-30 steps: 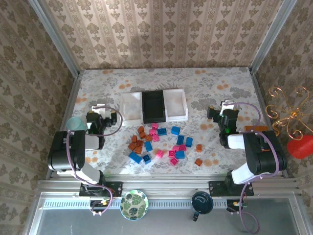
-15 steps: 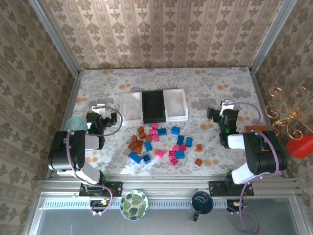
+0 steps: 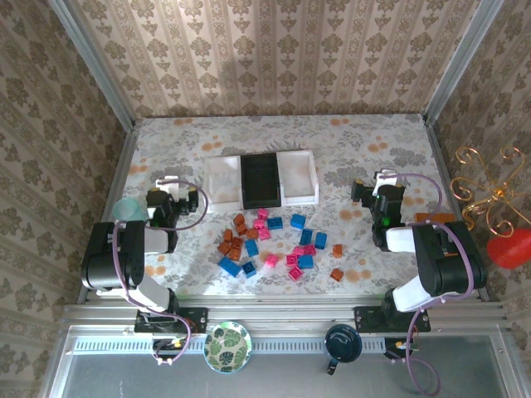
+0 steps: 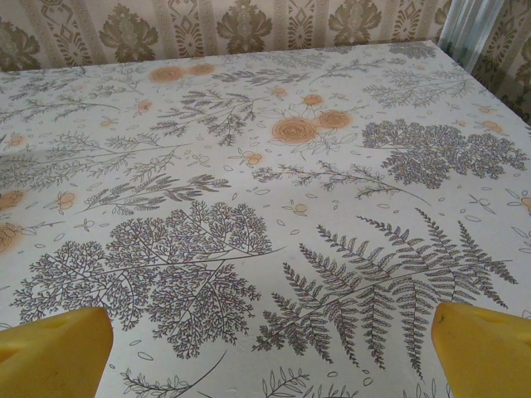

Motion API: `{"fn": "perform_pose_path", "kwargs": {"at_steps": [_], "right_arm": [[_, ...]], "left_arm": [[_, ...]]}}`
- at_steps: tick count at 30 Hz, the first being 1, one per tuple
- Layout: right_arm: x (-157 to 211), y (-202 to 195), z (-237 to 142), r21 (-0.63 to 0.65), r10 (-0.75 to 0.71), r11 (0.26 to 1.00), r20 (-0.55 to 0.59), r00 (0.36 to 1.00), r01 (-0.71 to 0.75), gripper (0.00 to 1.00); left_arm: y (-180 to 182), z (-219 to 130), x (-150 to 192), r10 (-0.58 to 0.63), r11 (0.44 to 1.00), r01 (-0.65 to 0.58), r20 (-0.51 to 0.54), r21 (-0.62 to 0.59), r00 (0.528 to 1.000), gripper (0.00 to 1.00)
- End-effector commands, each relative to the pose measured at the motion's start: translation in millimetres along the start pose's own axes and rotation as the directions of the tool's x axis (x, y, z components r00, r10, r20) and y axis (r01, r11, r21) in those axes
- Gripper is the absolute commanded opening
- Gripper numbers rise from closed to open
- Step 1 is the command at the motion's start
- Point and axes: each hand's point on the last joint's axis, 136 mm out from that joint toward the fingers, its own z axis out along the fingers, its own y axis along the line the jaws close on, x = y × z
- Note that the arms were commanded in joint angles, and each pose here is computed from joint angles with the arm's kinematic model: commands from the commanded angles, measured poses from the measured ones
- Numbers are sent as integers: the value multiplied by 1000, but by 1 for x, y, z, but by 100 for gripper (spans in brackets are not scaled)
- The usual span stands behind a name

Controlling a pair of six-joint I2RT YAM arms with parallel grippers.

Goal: Sort the legos into containers by color
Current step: Rotate the container at the top-center of the table.

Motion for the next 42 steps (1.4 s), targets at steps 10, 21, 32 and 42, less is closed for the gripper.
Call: {"fn": "perform_pose_path", "kwargs": {"at_steps": [10,21,32,42], "right_arm": [[-19,4,-9,31,-45,999,13,999,44,100],[-62,-19,-39,262,246,937,-22,969,-232,100],[-31,62,-33,-51,368,910,-359,858,-412,100],[-10,166,-2,-198,170,933,-491,855,-300,83]], "left_arm": [[6,-27,-48,86,986,-75,69,-146,994,100],[60,-71,-102,-361,835,439,271,-333,892,100],[33,-69,-103,-818,576,800,116,170,564,100],[-13,-87,-144,-786,600,711,103,367,609,100]]}}
